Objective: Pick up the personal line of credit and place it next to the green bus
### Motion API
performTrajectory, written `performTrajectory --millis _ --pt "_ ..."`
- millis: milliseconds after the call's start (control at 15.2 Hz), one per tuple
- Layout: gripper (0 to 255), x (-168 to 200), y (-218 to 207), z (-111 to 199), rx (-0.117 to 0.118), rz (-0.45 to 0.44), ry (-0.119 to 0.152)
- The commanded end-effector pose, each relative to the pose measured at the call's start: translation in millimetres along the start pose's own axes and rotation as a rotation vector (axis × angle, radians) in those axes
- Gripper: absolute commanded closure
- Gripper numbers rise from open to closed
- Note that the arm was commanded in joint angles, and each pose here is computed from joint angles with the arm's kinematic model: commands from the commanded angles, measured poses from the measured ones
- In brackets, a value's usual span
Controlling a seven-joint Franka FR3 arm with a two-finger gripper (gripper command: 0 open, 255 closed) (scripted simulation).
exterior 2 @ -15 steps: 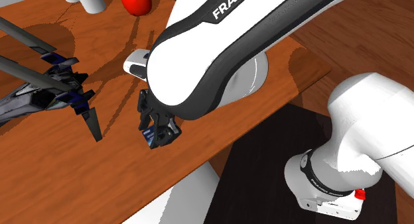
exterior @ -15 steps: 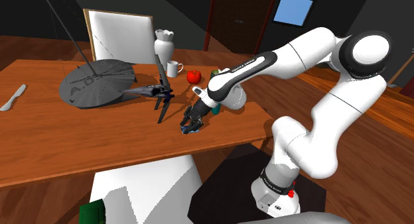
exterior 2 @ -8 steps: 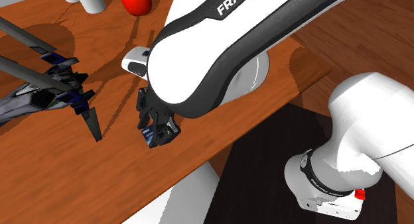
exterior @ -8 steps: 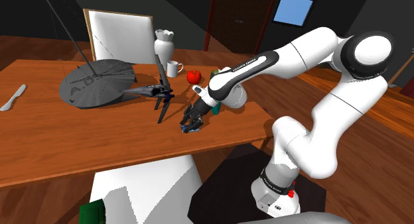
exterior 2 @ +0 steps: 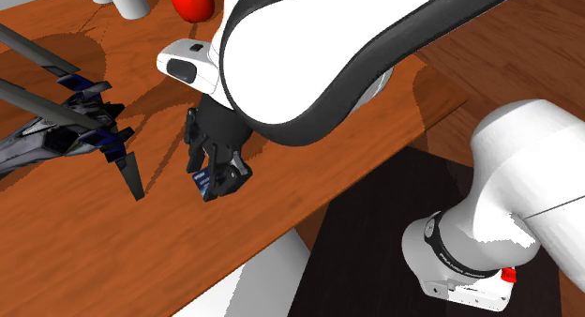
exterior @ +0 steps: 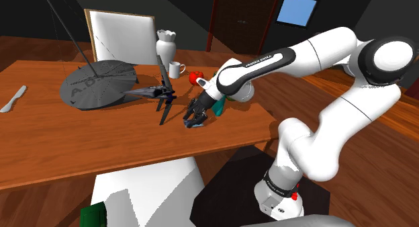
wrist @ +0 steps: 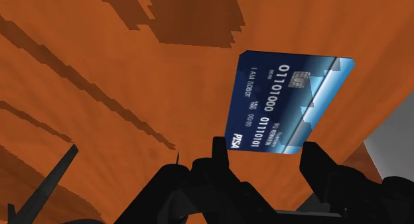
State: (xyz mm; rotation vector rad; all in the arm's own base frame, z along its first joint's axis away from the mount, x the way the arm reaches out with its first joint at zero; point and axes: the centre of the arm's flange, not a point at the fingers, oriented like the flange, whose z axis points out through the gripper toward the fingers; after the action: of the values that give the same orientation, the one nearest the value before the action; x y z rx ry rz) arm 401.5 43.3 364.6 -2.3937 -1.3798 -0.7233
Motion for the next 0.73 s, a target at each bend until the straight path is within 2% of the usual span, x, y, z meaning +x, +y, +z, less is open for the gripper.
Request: performTrajectory --millis 0,660 --pt "255 6 0 -9 0.0 0.0 -0.001" --pt "255 35 0 -53 0.0 0.0 -0.001"
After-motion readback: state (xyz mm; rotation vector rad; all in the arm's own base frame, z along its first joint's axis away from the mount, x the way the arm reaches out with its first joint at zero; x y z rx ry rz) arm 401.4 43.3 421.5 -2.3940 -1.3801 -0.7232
